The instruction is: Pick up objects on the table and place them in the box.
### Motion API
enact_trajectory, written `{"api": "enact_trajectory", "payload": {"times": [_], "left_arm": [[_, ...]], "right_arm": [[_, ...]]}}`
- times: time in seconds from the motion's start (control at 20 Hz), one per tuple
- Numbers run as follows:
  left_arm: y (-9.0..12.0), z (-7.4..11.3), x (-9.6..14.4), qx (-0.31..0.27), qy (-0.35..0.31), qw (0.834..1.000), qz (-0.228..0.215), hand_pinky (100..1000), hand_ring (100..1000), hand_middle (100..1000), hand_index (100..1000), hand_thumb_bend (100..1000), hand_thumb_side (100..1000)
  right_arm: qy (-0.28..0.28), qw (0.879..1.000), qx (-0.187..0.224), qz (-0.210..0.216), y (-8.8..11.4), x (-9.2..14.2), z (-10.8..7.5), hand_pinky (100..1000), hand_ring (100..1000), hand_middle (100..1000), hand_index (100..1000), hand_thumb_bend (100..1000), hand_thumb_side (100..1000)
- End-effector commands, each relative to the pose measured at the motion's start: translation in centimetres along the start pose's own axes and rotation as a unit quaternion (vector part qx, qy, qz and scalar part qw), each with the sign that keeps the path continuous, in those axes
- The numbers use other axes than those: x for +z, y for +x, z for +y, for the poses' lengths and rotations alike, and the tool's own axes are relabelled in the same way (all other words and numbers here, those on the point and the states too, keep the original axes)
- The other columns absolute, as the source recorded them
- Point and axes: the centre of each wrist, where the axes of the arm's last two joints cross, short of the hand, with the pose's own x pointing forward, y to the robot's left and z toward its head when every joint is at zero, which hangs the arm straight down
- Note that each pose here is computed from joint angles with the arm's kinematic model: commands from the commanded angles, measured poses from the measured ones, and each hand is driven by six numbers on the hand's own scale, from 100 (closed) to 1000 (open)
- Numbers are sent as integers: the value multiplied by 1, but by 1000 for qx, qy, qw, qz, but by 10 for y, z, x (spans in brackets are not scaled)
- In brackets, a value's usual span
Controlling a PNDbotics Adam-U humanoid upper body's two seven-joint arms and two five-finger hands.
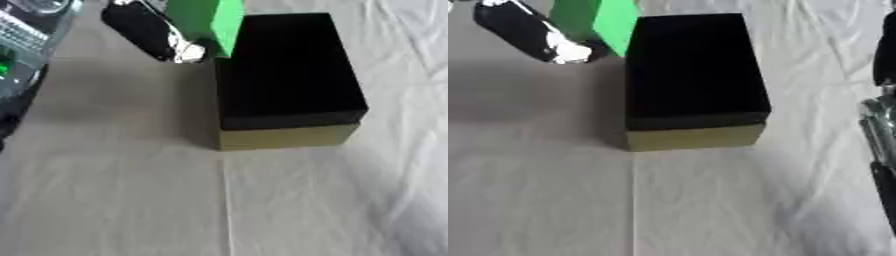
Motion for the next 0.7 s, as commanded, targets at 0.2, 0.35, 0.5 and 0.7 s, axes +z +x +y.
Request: {"api": "enact_trajectory", "payload": {"times": [0.2, 0.35, 0.5, 0.7], "left_arm": [[0, -6, -34, -13, 8, 1000, 14, 550, 599, 620, 690, 100, 379], [-1, -14, -48, -26, 1, 999, 25, 558, 609, 627, 694, 100, 389], [-1, -25, -57, -47, -9, 998, 44, 569, 621, 636, 699, 100, 399], [-8, -45, -66, -61, -21, 994, 88, 573, 624, 637, 698, 100, 395]], "right_arm": [[-6, 999, -16, -28, 10, -13, 1, 872, 791, 807, 822, 100, 1000], [-6, 999, -29, -35, 12, -17, 5, 872, 791, 806, 822, 100, 1000], [-10, 999, -37, -38, 12, -19, 7, 872, 790, 806, 822, 100, 1000], [-14, 998, -38, -38, 12, -18, 6, 872, 790, 806, 822, 100, 1000]]}}
